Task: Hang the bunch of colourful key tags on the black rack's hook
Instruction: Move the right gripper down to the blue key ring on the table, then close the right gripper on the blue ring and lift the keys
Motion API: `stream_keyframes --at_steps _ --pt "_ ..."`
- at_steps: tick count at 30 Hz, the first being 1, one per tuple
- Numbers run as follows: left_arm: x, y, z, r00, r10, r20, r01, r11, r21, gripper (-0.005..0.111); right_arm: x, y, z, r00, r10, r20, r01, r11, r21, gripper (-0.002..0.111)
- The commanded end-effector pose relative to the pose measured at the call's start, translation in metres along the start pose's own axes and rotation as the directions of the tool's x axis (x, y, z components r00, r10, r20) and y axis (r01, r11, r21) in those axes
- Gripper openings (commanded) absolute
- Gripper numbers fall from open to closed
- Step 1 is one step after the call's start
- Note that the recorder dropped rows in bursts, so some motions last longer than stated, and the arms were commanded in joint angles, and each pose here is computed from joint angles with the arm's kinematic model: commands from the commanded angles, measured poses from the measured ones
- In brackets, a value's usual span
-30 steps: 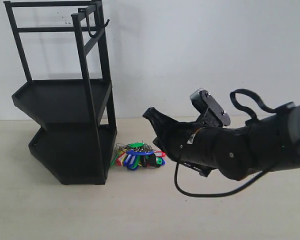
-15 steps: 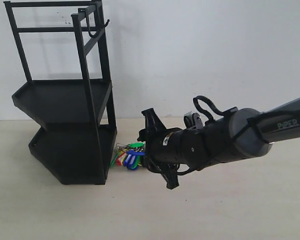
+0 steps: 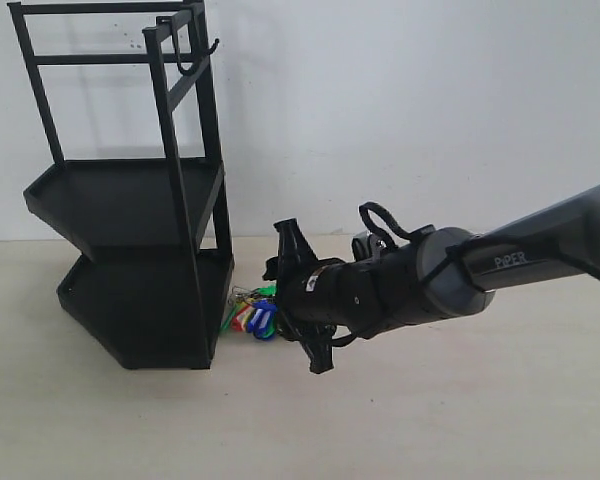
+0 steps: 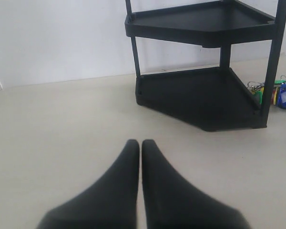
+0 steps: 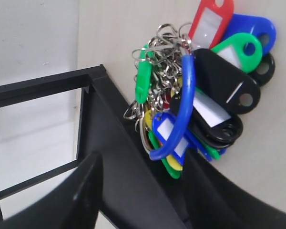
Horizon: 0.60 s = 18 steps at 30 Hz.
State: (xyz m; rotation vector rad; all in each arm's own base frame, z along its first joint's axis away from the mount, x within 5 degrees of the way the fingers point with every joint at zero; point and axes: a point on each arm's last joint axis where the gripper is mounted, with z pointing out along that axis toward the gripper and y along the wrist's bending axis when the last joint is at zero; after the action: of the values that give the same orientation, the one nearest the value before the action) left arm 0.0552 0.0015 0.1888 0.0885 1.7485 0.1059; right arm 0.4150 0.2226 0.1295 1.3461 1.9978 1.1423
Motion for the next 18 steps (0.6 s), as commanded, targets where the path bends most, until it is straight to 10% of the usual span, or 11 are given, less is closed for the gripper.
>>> stream_keyframes --at_steps 1,18 --pt "-0.001 0.0 0.0 1.0 -0.002 0.012 0.002 1.0 0.001 0.004 0.001 0.001 0.007 1.0 0.015 -0.002 -0.015 1.0 -0.007 0.049" --pt "-0.001 0.0 0.0 1.0 -0.002 0.012 0.002 1.0 0.001 0.004 -0.001 -0.004 0.036 0.993 0.115 0.01 -0.115 0.993 -0.028 0.042"
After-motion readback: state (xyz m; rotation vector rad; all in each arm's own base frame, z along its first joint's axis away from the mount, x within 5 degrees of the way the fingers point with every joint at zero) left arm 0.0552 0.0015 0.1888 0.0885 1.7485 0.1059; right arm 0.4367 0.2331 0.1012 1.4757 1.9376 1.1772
